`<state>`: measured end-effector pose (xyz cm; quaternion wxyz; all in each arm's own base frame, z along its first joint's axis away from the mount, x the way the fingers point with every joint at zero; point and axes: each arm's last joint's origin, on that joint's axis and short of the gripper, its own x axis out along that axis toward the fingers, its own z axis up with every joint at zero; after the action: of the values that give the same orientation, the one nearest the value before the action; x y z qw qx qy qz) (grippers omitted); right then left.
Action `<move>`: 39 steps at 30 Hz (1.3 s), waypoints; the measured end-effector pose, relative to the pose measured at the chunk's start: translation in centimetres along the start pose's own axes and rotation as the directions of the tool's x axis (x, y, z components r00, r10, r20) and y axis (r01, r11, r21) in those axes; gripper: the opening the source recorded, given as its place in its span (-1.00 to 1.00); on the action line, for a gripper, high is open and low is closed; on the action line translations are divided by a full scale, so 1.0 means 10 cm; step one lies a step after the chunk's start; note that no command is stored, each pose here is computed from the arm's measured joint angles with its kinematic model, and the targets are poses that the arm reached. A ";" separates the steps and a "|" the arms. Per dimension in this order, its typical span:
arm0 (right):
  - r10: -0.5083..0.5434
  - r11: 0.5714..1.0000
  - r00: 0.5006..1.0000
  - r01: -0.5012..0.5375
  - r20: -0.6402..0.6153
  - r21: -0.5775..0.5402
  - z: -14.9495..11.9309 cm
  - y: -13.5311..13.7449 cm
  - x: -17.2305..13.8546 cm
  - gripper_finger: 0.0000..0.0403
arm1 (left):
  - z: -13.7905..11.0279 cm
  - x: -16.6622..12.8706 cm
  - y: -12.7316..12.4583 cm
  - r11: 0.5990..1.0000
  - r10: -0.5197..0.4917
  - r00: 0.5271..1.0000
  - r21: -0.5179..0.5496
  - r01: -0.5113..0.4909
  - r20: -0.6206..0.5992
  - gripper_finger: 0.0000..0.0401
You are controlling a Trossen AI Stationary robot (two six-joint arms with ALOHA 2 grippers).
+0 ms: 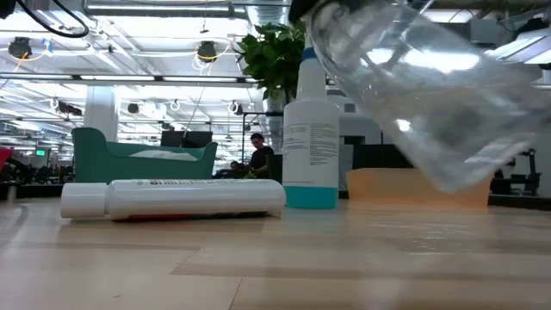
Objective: Pick & Place Kitchen Items
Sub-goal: Put the transparent bottle into the orange bin
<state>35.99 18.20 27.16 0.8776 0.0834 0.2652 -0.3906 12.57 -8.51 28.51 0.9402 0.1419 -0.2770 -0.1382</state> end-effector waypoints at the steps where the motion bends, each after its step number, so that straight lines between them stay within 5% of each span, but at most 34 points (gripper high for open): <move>1: -0.015 1.000 0.999 0.015 0.048 0.001 0.01 0.00 -0.02 -0.34 | 0.00 0.00 0.00 1.000 0.000 1.000 0.000 0.000 0.000 0.02; 9: -0.113 0.994 0.951 0.104 0.288 0.045 -0.05 -0.02 -0.10 -0.34 | 0.00 0.00 0.00 1.000 -0.001 1.000 0.000 0.001 0.000 0.02; 18: -0.132 0.987 0.854 0.068 0.503 0.144 -0.35 -0.20 -0.19 -0.33 | 0.00 0.00 0.00 1.000 -0.001 1.000 0.000 0.001 0.000 0.02; 39: -0.117 0.987 0.833 0.036 0.541 0.158 -0.89 -0.39 0.08 -0.33 | 0.00 0.00 0.00 1.000 -0.001 1.000 0.000 0.001 -0.001 0.02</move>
<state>30.00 18.21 19.44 0.8921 0.0192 -0.0225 -0.4509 12.58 -8.52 28.50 0.9403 0.1423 -0.2765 -0.1386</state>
